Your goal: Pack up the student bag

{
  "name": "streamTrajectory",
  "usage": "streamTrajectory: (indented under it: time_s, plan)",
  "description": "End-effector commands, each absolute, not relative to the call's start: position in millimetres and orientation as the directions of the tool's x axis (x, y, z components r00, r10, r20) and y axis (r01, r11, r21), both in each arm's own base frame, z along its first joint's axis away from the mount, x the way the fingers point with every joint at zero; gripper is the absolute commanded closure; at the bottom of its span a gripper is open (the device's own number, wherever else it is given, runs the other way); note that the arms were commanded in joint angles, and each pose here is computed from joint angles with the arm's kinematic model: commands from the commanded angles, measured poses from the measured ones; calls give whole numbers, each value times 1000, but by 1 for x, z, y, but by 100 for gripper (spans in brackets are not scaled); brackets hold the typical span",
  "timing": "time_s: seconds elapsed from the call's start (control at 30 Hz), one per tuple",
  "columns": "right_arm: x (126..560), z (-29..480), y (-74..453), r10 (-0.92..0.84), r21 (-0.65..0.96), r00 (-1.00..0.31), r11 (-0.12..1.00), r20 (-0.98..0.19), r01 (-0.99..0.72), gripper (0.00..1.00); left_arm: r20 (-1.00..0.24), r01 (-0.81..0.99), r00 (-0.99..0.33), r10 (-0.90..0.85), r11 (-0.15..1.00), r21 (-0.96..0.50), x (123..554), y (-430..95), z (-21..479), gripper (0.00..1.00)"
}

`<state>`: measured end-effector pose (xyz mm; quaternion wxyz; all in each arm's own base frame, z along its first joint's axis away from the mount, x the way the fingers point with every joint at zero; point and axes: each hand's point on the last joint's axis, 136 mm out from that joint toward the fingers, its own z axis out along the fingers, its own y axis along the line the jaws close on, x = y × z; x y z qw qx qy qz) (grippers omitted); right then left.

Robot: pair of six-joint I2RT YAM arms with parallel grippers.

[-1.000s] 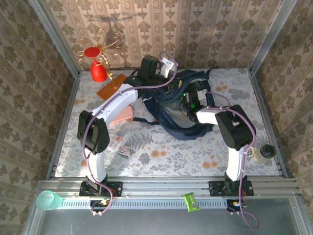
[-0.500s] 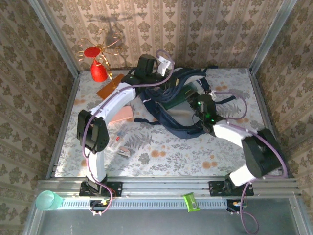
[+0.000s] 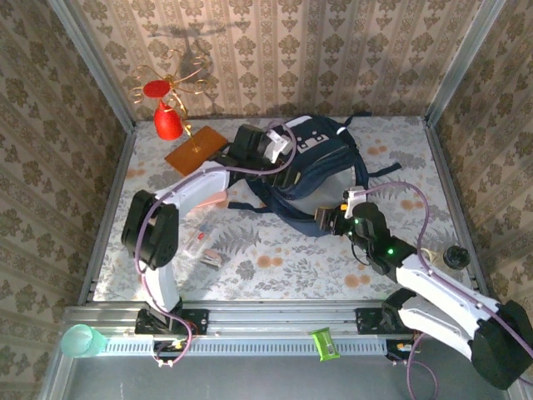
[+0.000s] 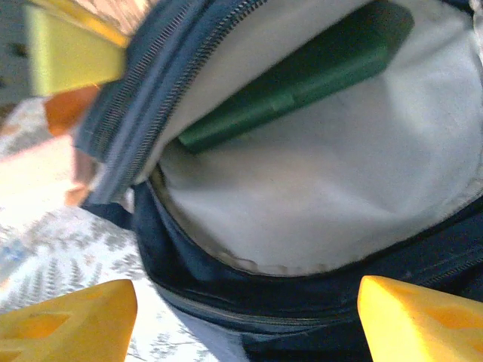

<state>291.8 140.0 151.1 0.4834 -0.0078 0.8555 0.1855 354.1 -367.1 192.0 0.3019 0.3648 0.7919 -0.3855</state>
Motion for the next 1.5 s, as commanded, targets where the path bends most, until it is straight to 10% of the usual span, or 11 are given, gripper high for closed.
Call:
streamTrajectory:
  time_s: [0.0,0.33,0.73,1.17,1.47]
  plan:
    - [308,150,144,114,293,-587,930,-801,-220,22,-861,797,-443,249,549,-251,374,-331,242,49]
    - [382,161,167,233,489,-632,831,-739,-265,28,-747,271,-644,165,962,-20,380,-148,175,32]
    - [402,175,172,347,578,-623,788,-702,-213,67,-746,-159,-614,-257,967,-201,363,-23,132,16]
    - [387,200,168,339,569,-606,788,-720,-234,98,-657,-273,-627,-419,908,-319,363,-3,102,13]
    - [379,199,176,340,606,-632,750,-696,-265,100,-604,-176,-718,-345,930,-322,351,-20,97,2]
